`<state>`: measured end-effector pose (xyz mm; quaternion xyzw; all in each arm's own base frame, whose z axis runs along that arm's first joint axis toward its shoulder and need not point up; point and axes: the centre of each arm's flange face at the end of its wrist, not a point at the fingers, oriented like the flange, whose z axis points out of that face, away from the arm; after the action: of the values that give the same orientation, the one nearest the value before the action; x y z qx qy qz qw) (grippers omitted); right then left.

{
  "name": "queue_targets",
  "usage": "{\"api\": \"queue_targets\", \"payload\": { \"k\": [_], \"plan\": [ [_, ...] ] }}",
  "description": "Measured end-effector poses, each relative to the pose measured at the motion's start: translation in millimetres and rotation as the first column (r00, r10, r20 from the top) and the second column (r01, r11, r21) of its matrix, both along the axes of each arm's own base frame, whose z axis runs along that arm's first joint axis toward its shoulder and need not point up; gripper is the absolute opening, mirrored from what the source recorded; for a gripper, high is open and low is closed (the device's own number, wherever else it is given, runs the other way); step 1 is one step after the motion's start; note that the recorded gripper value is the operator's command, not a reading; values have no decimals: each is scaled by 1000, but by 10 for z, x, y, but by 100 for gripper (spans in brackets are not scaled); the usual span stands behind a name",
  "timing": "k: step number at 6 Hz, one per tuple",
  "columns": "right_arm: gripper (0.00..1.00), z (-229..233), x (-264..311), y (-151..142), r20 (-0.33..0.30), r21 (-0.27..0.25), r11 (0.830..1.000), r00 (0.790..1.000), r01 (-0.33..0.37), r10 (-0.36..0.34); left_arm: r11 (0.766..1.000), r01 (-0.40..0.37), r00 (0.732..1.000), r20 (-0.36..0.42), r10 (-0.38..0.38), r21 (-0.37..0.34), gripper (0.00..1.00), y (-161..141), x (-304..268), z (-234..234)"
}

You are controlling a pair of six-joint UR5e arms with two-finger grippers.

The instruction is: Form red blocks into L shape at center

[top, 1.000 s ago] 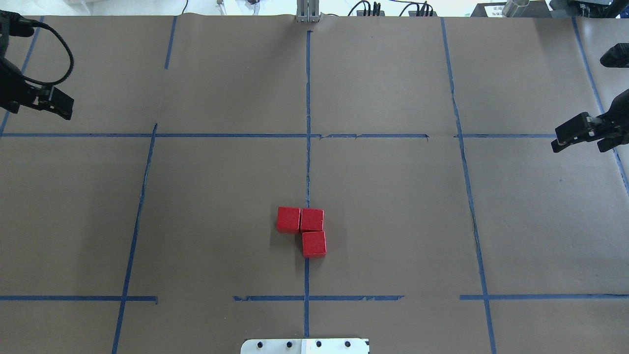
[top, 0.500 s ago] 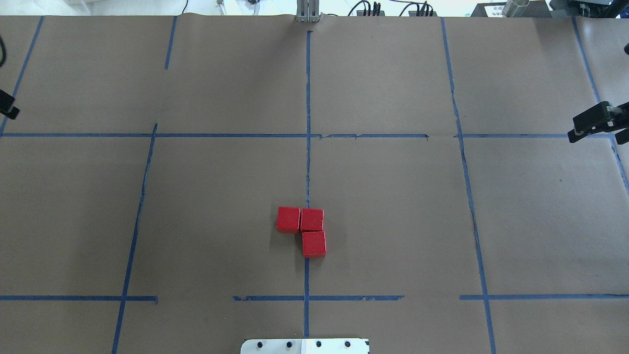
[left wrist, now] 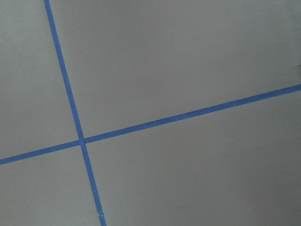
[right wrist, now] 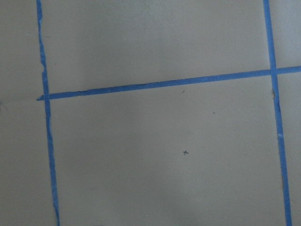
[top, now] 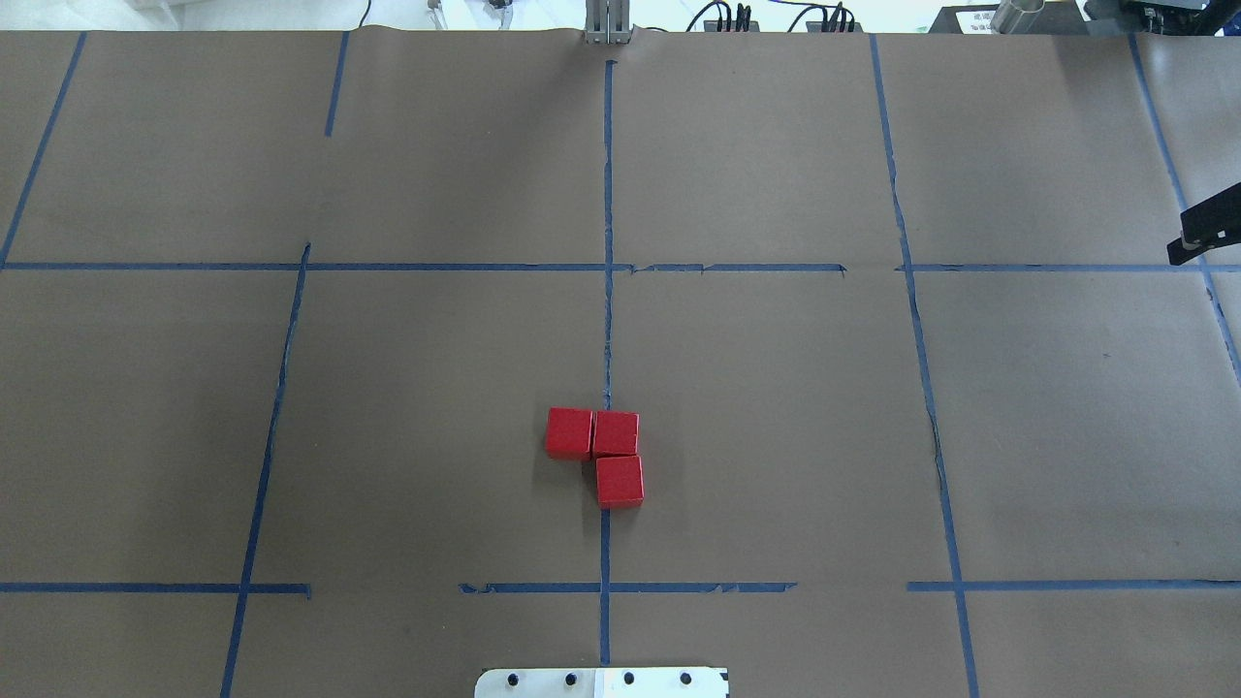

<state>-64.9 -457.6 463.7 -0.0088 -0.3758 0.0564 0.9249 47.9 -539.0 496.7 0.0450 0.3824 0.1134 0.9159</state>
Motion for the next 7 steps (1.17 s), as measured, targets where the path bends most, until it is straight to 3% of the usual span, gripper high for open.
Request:
{"api": "queue_targets", "payload": {
  "k": [3, 5, 7],
  "plan": [
    [100, 640, 512, 270, 6, 64, 990, 992, 123, -124, 1000, 20, 999, -39, -21, -18, 100, 22, -325, 276],
    [100, 776, 759, 322, 9, 91, 988, 992, 126, -127, 999, 28, 999, -40, -28, -17, 100, 83, -359, 283],
    [100, 860, 821, 374, 11, 79, 990, 993, 120, -121, 1000, 25, 999, -34, -25, -13, 100, 44, -357, 335]
  ]
}}
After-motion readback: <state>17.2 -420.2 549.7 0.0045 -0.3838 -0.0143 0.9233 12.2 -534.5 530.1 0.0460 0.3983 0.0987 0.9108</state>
